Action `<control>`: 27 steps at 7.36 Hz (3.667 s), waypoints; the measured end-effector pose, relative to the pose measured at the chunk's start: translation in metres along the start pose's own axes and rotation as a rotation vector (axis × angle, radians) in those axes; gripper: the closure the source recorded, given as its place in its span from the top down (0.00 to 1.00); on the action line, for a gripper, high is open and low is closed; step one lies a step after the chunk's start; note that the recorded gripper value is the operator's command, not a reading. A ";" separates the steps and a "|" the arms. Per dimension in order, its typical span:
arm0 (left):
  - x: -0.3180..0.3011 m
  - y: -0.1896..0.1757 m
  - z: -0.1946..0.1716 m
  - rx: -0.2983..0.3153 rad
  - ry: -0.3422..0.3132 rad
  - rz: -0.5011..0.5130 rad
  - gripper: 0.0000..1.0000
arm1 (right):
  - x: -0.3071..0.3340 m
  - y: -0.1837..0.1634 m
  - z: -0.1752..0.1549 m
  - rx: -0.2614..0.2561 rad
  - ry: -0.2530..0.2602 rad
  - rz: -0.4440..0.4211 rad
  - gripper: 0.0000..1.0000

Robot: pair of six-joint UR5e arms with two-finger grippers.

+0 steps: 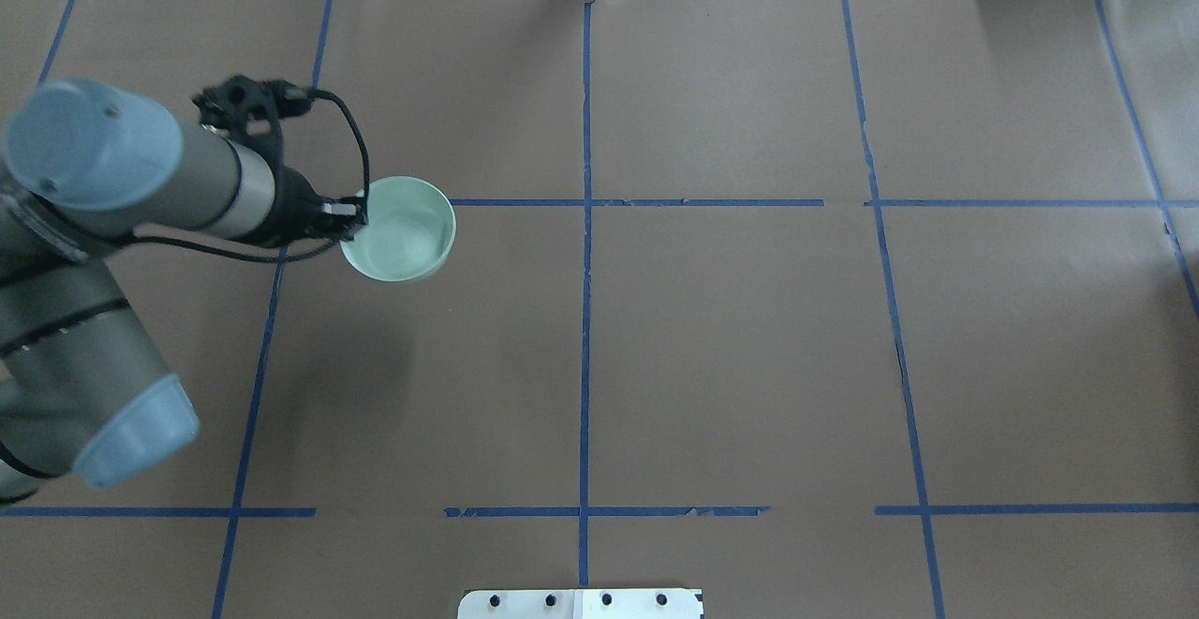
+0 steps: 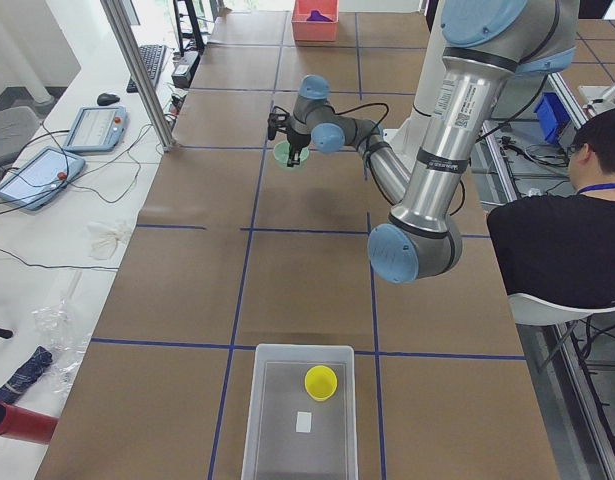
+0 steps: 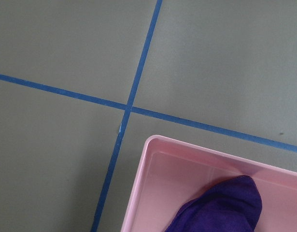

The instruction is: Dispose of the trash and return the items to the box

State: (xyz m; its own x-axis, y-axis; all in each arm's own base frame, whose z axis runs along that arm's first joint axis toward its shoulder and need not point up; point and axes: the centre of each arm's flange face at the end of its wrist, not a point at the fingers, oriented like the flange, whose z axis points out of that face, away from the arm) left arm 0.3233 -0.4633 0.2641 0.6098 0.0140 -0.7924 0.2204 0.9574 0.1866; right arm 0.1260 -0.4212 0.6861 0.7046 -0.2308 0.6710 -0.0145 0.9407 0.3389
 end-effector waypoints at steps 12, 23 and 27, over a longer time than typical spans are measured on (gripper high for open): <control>-0.649 0.005 -0.108 -0.090 -0.284 0.649 0.00 | -0.003 -0.001 0.003 -0.006 -0.003 -0.008 1.00; -0.695 0.093 -0.067 0.030 -0.292 0.611 1.00 | -0.008 -0.005 0.008 -0.012 -0.006 -0.023 1.00; -0.561 0.021 -0.110 0.073 -0.189 0.440 1.00 | -0.033 -0.025 0.008 0.003 -0.016 0.024 1.00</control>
State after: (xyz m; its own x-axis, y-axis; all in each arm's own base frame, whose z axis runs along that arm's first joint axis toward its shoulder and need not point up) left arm -0.0977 -0.4196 0.6490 0.7834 0.3537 -0.5110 -0.0409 0.8498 0.5255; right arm 0.0975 -0.4385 0.6605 0.6925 -0.2121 0.6895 -0.0335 0.9453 0.3245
